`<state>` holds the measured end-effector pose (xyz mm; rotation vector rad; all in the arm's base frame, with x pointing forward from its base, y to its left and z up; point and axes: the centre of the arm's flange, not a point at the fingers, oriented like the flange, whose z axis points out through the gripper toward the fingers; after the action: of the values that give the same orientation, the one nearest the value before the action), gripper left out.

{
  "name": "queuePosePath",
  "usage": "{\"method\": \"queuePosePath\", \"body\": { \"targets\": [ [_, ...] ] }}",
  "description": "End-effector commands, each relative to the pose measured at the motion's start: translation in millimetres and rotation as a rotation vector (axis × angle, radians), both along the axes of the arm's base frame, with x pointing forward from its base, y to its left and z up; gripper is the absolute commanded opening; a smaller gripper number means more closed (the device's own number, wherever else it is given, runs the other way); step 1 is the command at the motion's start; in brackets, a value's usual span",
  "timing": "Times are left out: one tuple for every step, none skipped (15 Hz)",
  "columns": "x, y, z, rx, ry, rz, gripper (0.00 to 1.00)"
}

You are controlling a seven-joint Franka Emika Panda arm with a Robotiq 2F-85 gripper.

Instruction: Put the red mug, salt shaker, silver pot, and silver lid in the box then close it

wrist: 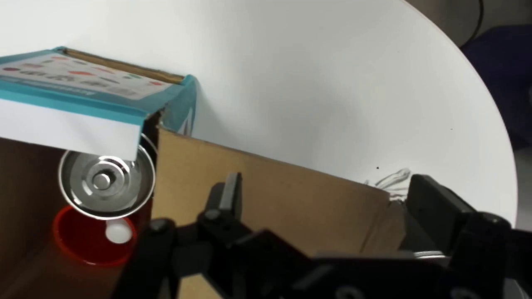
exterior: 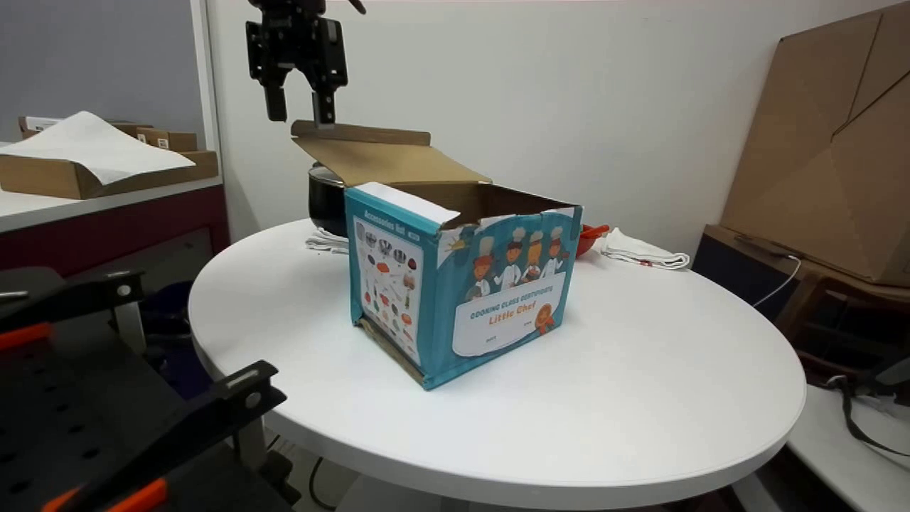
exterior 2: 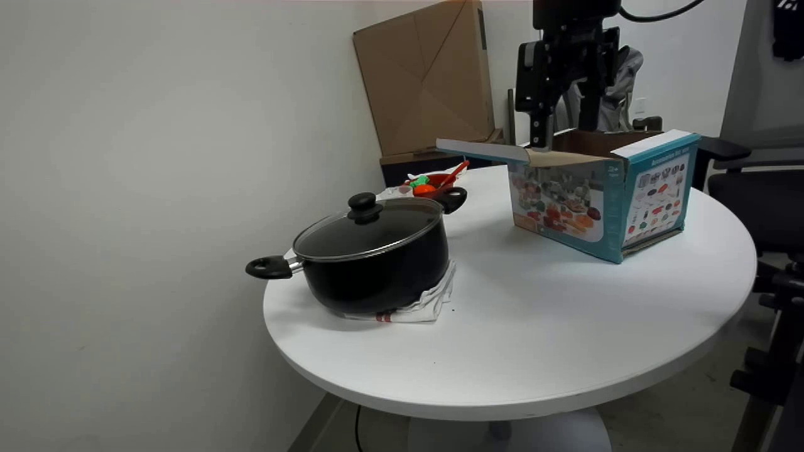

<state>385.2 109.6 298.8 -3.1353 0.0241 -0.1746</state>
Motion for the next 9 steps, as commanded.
{"method": "queuePosePath", "body": {
  "targets": [
    [7.0,5.9,9.8,0.044,-0.011,-0.035,1.00],
    [10.1,5.8,8.7,0.042,-0.015,-0.045,1.00],
    [13.8,5.1,6.7,0.037,-0.016,-0.053,1.00],
    [16.6,4.5,5.6,0.033,-0.018,-0.059,1.00],
    [19.8,3.9,3.2,0.027,-0.023,-0.065,1.00],
    [22.0,3.8,0.6,0.023,-0.027,-0.068,1.00],
    [23.8,3.9,-1.9,0.018,-0.030,-0.070,1.00],
    [25.4,5.4,-5.5,0.014,-0.035,-0.072,1.00],
    [26.7,7.1,-8.3,0.012,-0.039,-0.072,1.00]
  ]
}}
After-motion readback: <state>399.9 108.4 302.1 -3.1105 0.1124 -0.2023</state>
